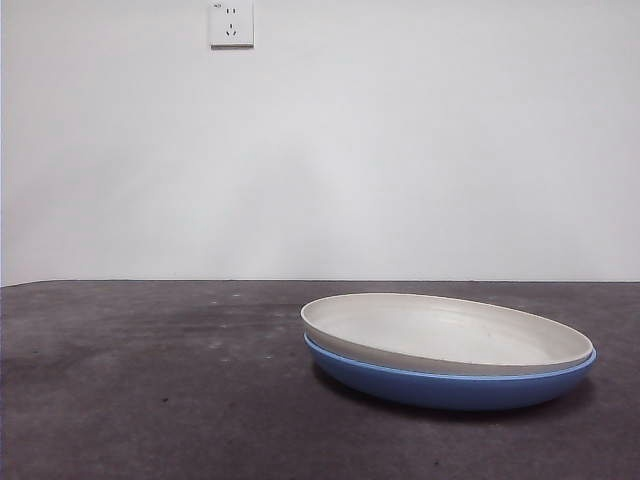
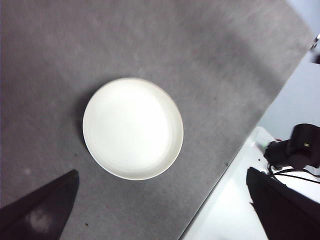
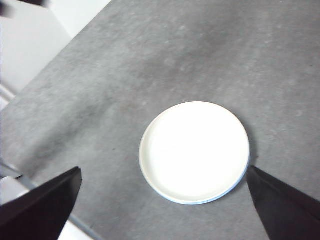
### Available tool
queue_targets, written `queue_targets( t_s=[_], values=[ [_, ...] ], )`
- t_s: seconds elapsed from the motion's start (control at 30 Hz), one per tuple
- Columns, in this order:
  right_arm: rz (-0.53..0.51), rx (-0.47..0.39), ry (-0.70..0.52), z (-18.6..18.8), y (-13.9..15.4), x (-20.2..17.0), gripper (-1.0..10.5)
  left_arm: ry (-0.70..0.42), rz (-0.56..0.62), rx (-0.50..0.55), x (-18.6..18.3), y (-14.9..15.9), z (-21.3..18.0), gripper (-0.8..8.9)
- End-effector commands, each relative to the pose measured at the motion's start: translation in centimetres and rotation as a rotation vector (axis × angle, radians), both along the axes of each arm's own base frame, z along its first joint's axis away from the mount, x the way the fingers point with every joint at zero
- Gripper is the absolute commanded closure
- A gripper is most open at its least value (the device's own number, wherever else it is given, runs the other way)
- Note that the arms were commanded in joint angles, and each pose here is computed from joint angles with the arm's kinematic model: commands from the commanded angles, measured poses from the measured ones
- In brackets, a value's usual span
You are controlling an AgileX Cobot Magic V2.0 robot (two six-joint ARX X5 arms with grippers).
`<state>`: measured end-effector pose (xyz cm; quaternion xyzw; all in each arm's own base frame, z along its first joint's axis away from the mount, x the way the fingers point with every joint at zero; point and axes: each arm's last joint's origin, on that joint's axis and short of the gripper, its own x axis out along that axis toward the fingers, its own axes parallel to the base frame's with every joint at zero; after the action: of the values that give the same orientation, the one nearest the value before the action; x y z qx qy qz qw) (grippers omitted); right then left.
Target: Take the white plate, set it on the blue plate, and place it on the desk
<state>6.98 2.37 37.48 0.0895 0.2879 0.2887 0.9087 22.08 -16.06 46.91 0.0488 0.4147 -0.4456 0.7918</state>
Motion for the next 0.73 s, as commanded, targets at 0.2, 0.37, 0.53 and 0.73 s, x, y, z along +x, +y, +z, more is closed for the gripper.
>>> queue_targets(
  t_s=[0.2, 0.37, 0.53, 0.73],
  values=[
    [-0.028, 0.041, -0.045, 1.0, 0.1, 0.4, 3.6, -0.146, -0.044, -0.053, -5.9, 3.8, 2.6, 2.19],
    [-0.034, 0.057, -0.015, 0.9, 0.2, 1.2, 3.6, -0.183, -0.061, -0.056, -9.5, 6.2, 0.9, 2.17],
    [-0.039, 0.062, 0.03, 0.7, 0.3, 2.2, 3.6, -0.222, -0.07, -0.069, -12.5, 8.2, -1.5, 2.18],
    [-0.039, 0.042, 0.114, -0.1, 0.6, 3.9, 3.6, -0.264, -0.075, -0.089, -15.1, 9.9, -4.0, 2.18]
  ],
)
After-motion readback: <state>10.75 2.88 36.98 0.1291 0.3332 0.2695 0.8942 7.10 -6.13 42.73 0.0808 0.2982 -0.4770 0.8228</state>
